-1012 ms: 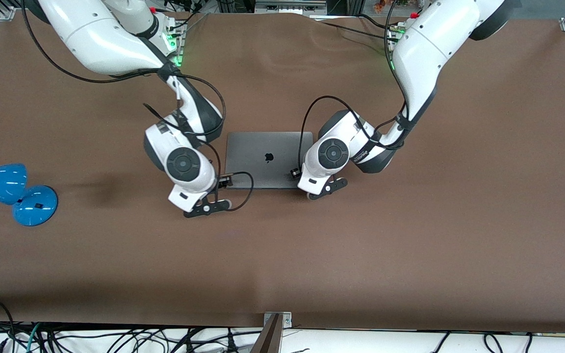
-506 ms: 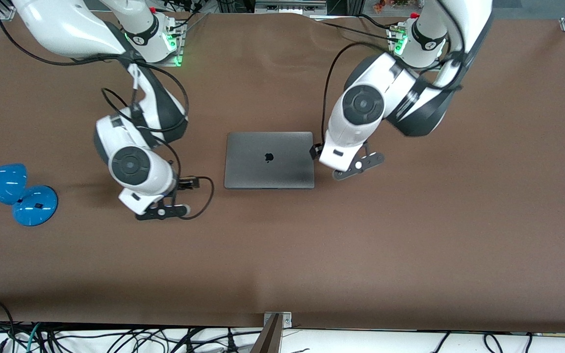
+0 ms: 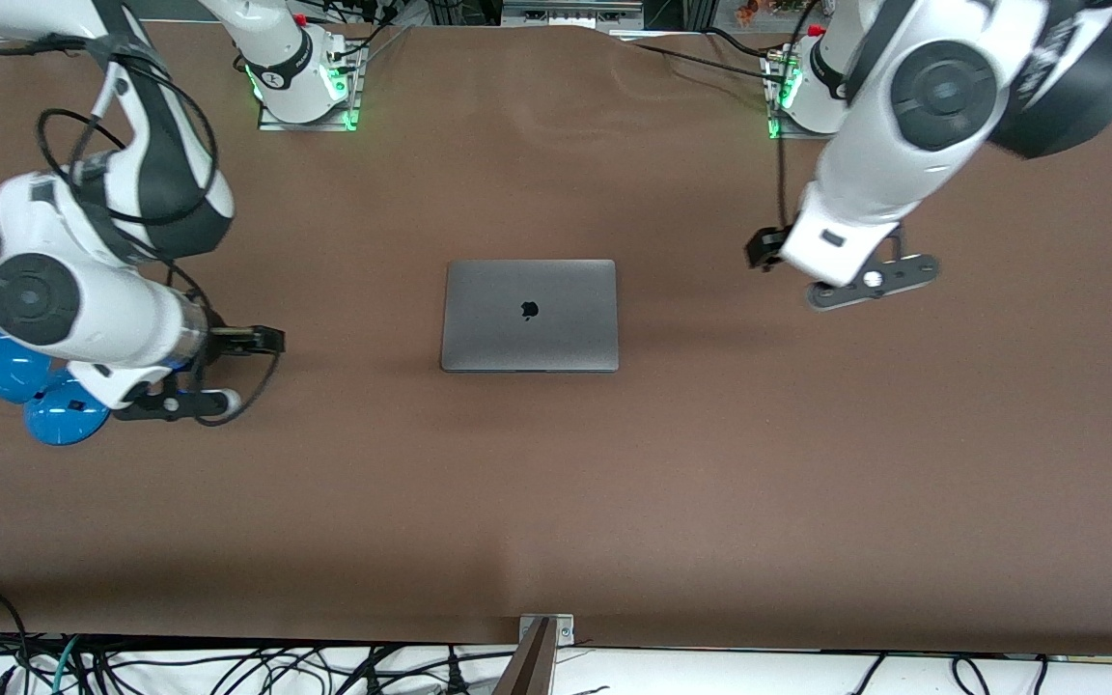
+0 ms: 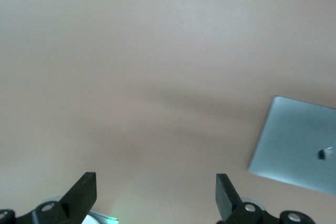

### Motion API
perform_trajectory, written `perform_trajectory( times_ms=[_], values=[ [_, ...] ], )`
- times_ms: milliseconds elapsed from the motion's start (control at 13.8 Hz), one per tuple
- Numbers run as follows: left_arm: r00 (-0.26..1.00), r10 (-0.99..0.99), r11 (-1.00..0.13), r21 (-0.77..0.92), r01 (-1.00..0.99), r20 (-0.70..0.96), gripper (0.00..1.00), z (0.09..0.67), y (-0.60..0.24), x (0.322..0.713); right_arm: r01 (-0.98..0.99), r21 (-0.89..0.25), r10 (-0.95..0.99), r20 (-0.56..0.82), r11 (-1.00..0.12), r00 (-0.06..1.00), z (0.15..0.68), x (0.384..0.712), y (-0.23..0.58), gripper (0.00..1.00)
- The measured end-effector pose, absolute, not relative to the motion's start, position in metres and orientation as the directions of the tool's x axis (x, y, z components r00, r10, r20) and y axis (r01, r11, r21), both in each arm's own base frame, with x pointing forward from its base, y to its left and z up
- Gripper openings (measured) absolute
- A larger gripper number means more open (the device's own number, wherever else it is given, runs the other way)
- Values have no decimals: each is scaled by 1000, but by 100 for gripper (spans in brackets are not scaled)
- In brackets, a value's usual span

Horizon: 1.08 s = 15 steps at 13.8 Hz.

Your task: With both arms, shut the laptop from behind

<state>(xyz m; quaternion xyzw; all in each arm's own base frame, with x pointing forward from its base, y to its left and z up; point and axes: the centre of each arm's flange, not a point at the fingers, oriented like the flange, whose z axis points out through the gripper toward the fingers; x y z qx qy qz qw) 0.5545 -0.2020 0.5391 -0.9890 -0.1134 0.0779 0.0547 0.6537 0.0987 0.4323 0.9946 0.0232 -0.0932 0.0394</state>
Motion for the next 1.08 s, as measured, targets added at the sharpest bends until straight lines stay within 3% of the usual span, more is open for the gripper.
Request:
perform_trajectory(
  times_ms=[361, 651, 1084],
  values=[
    [976, 138, -989, -70, 128, -170, 100, 550, -93, 539, -40, 127, -52, -98, -991, 994, 519, 645, 45, 100],
    [984, 79, -997, 9, 81, -159, 100, 557, -42, 516, -140, 36, -139, 28, -989, 990, 595, 610, 17, 100],
    [992, -31, -999, 28, -27, -121, 100, 573, -79, 512, -209, 32, -210, -6, -977, 978, 630, 541, -17, 100]
  ],
)
